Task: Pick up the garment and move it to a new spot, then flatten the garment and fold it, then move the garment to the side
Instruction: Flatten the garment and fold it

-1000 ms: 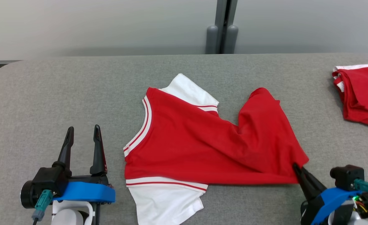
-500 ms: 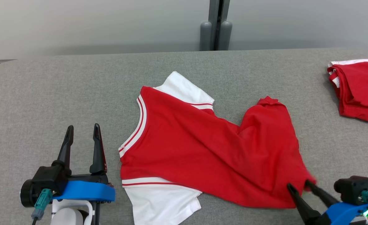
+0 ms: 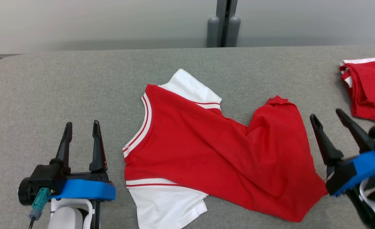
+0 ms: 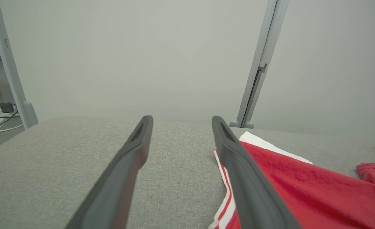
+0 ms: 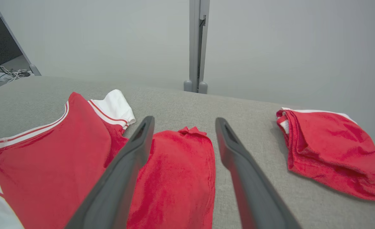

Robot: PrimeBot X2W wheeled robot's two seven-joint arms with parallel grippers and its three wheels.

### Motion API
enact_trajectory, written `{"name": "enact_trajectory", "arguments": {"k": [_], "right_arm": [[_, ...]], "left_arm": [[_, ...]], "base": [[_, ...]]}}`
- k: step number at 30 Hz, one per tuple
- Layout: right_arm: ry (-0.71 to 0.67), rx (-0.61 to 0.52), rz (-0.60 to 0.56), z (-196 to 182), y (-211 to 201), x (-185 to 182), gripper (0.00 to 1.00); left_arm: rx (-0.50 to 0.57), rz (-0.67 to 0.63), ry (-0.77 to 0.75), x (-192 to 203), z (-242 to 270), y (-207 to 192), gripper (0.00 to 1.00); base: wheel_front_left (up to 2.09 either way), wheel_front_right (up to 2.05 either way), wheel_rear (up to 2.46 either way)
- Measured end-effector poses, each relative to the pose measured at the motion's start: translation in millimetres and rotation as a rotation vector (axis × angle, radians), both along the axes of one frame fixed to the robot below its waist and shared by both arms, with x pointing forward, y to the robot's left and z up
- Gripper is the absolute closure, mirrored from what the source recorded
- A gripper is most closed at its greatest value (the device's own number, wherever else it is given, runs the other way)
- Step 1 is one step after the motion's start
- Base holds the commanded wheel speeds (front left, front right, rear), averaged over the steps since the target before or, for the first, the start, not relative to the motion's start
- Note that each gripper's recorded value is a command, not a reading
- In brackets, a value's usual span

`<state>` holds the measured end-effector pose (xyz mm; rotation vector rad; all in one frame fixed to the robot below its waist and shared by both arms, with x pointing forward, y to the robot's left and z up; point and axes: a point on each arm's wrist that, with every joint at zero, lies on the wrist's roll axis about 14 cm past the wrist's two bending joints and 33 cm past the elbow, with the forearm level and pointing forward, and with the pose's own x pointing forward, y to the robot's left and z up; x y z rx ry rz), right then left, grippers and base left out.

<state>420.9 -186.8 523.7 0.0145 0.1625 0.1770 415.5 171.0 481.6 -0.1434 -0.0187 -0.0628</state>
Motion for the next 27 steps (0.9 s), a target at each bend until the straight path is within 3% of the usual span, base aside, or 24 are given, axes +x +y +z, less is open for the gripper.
{"name": "enact_trajectory", "arguments": {"k": [11,27], "right_arm": [[0.053,-0.118,0.091,-20,13,70,0.0],[0.311,-0.249,0.162,-116,19,94,0.0]], "left_arm": [[-0.001,0.05,0.009,2,-3,17,0.0],[0.003,0.11,0.045,0,-15,36,0.0]], "base": [[0.0,0.0,0.0],[0.0,0.0,0.0]]}}
